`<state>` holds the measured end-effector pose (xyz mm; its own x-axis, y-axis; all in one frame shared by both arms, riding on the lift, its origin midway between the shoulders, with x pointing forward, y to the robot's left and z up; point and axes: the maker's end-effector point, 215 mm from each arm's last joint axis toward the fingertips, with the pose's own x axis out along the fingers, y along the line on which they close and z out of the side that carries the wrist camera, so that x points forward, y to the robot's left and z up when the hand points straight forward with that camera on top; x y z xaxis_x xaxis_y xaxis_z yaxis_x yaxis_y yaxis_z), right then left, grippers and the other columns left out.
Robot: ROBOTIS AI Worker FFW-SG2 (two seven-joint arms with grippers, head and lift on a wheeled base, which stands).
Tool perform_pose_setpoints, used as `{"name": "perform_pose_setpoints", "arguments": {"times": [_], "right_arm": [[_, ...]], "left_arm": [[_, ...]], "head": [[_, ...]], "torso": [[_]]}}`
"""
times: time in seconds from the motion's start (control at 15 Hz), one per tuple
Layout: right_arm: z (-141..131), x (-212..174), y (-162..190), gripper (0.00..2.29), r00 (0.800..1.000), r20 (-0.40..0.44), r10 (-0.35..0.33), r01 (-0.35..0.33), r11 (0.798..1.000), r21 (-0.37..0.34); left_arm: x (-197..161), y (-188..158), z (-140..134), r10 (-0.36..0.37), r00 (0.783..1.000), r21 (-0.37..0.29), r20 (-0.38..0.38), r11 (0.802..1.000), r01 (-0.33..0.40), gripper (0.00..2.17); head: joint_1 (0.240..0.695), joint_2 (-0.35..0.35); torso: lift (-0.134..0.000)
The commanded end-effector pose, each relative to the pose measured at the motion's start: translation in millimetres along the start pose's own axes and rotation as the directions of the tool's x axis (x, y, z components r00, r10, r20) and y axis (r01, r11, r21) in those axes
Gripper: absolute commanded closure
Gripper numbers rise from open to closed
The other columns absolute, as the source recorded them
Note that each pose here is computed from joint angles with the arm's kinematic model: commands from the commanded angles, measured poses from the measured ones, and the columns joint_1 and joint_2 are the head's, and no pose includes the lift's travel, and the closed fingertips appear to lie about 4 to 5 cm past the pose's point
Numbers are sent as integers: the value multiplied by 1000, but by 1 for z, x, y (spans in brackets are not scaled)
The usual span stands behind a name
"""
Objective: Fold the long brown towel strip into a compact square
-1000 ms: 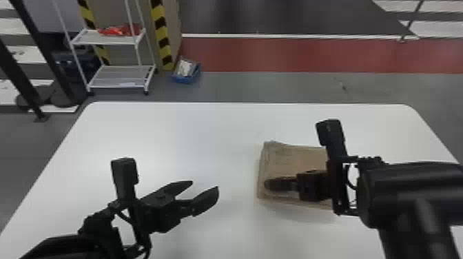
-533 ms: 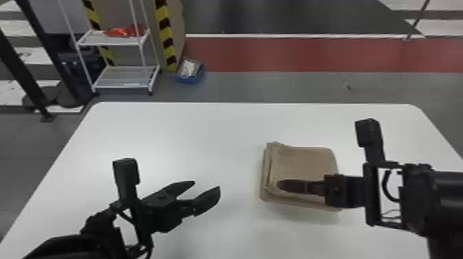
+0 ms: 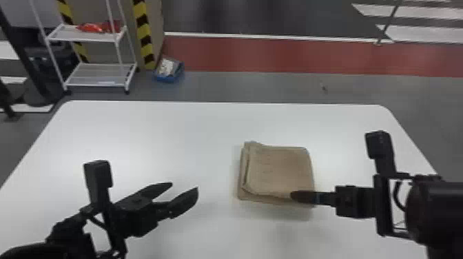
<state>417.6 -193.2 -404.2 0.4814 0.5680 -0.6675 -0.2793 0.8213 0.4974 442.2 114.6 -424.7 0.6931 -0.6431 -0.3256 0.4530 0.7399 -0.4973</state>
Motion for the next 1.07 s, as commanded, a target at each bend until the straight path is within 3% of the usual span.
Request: {"name": "perform_pose_setpoints", "arguments": {"times": [0.0, 0.33, 0.67, 1.0], "right_arm": [[5, 4, -17, 2155, 999, -18, -35, 35, 999, 14], [9, 4, -34, 2152, 996, -26, -80, 81, 996, 27], [5, -16, 5, 2152, 997, 32, 71, -72, 997, 19], [-15, 2, -8, 2152, 999, -51, 0, 1, 1000, 9]], "left_arm": [[-2, 0, -1, -1, 1000, -5, 3, 1000, 1, 70], [-9, 0, -4, 0, 1000, -14, 5, 1000, 0, 70], [-14, 0, -7, 0, 1000, -19, 5, 1000, 0, 70], [-15, -4, -5, -10, 1000, -17, 10, 1000, 10, 70]], "head": [[695, -98], [695, -118], [695, -112], [695, -103]], "torso": [[-124], [-124], [-124], [-124]]}}
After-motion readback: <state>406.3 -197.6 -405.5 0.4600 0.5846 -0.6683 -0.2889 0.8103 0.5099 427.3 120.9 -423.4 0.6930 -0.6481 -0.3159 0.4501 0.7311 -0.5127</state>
